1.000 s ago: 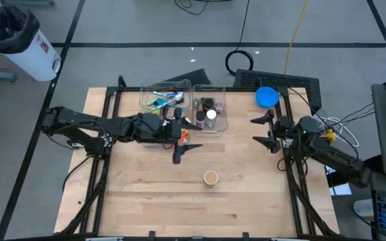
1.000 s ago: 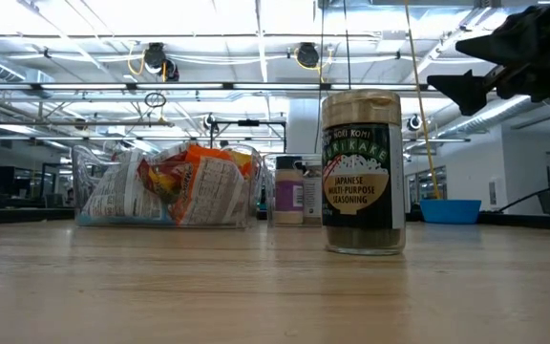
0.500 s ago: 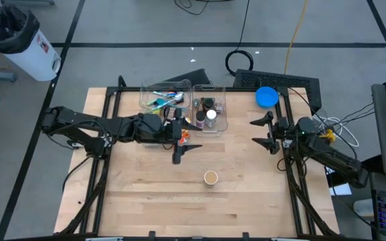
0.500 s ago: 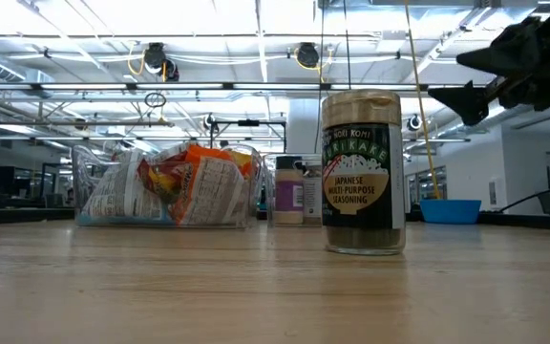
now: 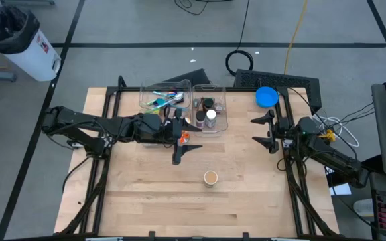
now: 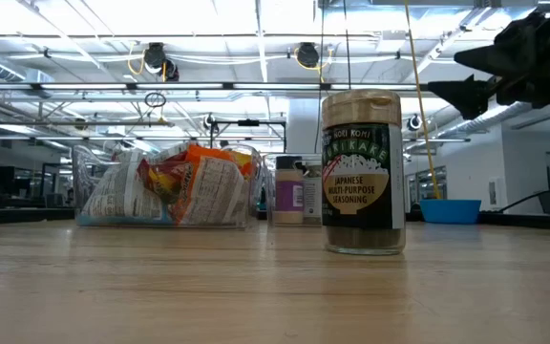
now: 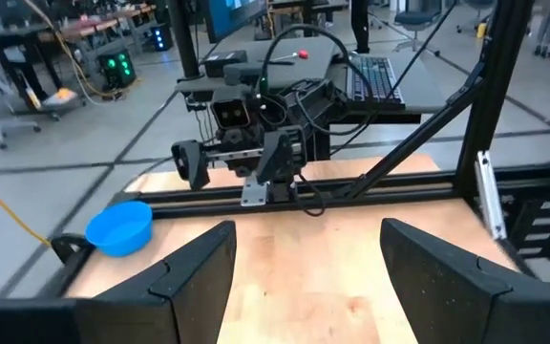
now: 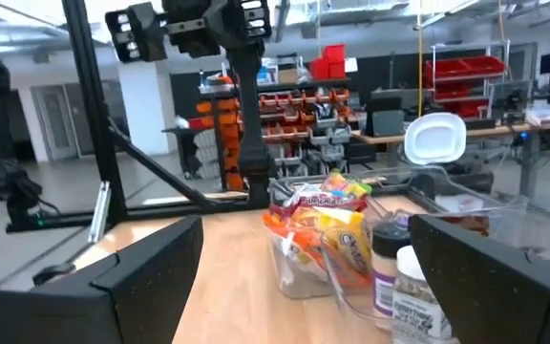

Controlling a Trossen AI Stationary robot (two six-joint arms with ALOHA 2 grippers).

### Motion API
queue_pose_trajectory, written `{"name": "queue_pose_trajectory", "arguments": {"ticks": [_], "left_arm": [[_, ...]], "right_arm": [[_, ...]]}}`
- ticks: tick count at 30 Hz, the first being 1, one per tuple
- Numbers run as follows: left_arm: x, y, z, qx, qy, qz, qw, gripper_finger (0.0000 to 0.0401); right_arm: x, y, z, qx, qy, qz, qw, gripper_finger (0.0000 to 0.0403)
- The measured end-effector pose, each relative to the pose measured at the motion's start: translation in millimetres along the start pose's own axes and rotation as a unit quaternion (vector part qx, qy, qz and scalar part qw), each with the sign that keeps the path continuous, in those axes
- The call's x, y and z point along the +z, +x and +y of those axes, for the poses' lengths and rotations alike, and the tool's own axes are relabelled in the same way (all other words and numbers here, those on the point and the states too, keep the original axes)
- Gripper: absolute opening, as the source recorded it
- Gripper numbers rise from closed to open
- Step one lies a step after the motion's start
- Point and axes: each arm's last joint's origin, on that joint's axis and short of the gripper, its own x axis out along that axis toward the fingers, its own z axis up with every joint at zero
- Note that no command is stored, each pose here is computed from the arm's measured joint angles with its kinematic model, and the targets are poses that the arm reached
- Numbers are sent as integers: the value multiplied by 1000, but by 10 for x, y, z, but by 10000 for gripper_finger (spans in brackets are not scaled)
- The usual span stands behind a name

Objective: Pick & Place Food Item
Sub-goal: Put the gold seasoning bottle into the right transparent bin

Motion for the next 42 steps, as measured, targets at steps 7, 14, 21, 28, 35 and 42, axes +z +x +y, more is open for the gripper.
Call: {"name": "queue_pose_trajectory", "arguments": {"ticks": [7, 14, 21, 28, 35, 42], "left_arm": [[0, -17, -120, -56, -46, 4, 997, 269], [-30, -17, -534, -112, 11, 1, 994, 269], [-150, 195, -869, -97, 15, 46, 994, 269], [-208, 757, -1246, -104, 27, 166, 980, 269], [-482, 1140, -1352, -70, 56, 240, 967, 269], [-644, 1219, -1128, 2, -15, 296, 955, 278]], "right_arm": [[-18, 1, -4, -2, -7, 8, 1000, 366], [-18, 1, -3, -1, -7, 8, 1000, 366], [-16, 1, -3, -1, -7, 7, 1000, 366], [-28, 4, -7, -2, -4, 13, 1000, 366], [-34, 5, -9, -2, -2, 16, 1000, 366], [-42, 6, -10, -2, 0, 20, 1000, 366]]}}
